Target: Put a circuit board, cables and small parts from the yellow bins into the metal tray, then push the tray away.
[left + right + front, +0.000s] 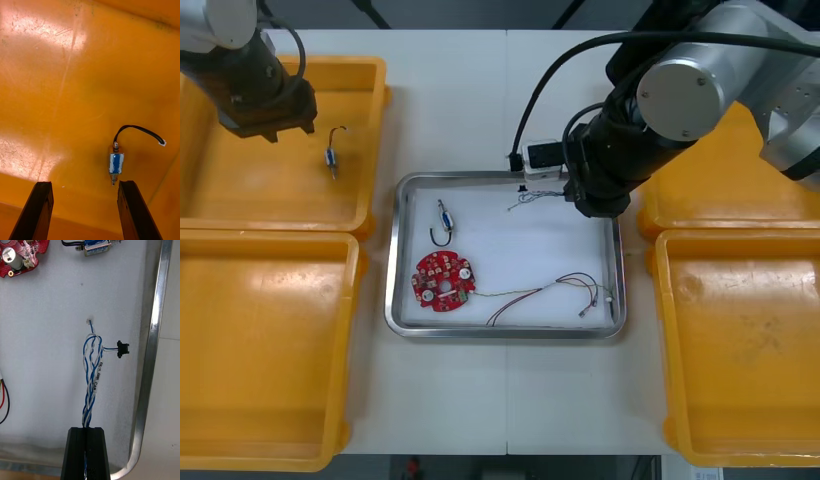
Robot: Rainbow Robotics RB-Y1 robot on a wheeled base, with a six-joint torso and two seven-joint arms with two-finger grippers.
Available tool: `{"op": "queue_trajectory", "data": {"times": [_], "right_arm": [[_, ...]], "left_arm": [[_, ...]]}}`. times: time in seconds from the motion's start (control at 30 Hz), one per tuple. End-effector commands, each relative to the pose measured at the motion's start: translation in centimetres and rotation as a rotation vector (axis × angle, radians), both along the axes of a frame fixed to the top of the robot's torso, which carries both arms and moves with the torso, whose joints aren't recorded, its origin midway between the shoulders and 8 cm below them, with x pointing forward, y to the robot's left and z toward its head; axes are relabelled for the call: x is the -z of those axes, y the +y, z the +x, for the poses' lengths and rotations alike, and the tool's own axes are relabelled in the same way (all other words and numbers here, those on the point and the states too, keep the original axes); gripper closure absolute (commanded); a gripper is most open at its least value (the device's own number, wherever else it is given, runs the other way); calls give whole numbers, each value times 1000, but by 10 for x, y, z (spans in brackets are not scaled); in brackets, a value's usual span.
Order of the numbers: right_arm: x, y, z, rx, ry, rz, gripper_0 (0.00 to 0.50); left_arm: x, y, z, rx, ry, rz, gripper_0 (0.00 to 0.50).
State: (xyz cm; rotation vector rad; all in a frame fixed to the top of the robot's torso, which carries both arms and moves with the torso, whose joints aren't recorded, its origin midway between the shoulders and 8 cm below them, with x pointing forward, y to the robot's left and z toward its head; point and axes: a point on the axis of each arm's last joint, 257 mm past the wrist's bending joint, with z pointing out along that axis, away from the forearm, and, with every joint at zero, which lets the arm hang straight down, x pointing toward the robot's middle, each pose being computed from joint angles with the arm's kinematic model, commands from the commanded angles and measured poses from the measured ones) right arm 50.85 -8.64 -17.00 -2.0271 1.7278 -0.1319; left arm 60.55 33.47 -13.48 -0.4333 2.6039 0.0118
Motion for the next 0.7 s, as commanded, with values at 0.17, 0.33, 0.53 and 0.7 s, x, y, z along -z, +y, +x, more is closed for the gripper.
{"op": "queue_trajectory", "data": {"times": [0.17,0.33,0.53,0.7], "right_arm": [[23,41,2,-76,9,-7,500],[37,46,1,-76,15,-4,500],[40,47,-1,-78,20,-5,462],[41,43,-3,-70,33,-14,94]], "left_arm": [[7,-31,17,64,-53,-17,0],[24,-46,17,74,-57,-76,0],[36,-46,21,89,-74,-34,0],[46,-47,22,86,-80,-36,0]]}}
